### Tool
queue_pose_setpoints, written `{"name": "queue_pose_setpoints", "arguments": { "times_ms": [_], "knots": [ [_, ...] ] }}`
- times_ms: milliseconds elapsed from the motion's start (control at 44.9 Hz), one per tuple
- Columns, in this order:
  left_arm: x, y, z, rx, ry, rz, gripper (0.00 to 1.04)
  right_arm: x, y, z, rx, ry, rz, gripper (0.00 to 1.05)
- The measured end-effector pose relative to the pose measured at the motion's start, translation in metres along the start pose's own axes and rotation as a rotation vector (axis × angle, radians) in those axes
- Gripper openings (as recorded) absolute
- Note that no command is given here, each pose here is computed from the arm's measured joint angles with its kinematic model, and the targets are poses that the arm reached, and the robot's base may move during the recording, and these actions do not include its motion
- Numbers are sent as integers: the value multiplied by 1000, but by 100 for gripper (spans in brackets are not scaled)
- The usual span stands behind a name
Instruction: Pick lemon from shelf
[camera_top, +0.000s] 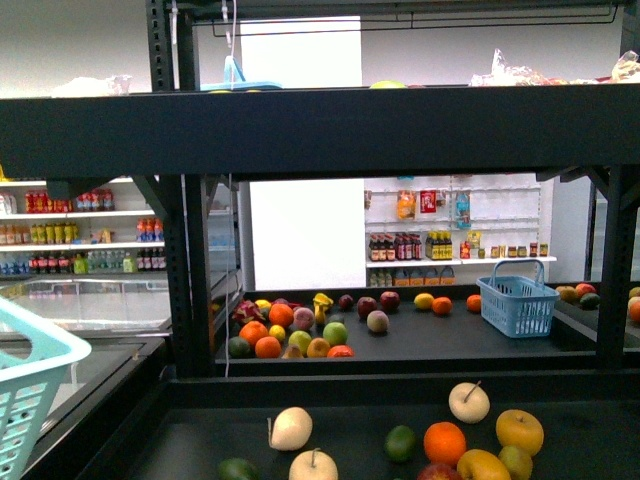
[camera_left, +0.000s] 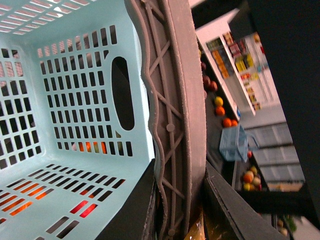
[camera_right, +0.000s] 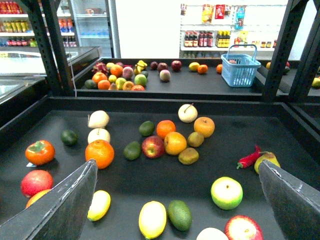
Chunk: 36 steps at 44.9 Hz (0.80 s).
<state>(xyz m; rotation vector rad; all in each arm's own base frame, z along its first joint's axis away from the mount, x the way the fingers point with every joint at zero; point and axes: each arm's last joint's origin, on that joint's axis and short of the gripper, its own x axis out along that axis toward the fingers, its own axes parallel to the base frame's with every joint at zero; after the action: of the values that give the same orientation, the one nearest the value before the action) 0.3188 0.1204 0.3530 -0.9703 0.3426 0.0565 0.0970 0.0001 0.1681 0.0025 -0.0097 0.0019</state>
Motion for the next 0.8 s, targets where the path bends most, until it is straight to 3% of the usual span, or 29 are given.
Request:
{"name": "queue_pose_setpoints", "arguments": {
  "times_ms": [223, 490, 801],
  "knots": [
    [-11, -33, -51, 245, 218, -128, 20, 0, 0, 0, 0, 0, 0, 97],
    [8, -56, -125, 373, 420, -264, 20, 0, 0, 0, 0, 0, 0, 97],
    [25, -72, -161, 411, 487, -313, 20, 0, 0, 0, 0, 0, 0, 97]
  ]
}}
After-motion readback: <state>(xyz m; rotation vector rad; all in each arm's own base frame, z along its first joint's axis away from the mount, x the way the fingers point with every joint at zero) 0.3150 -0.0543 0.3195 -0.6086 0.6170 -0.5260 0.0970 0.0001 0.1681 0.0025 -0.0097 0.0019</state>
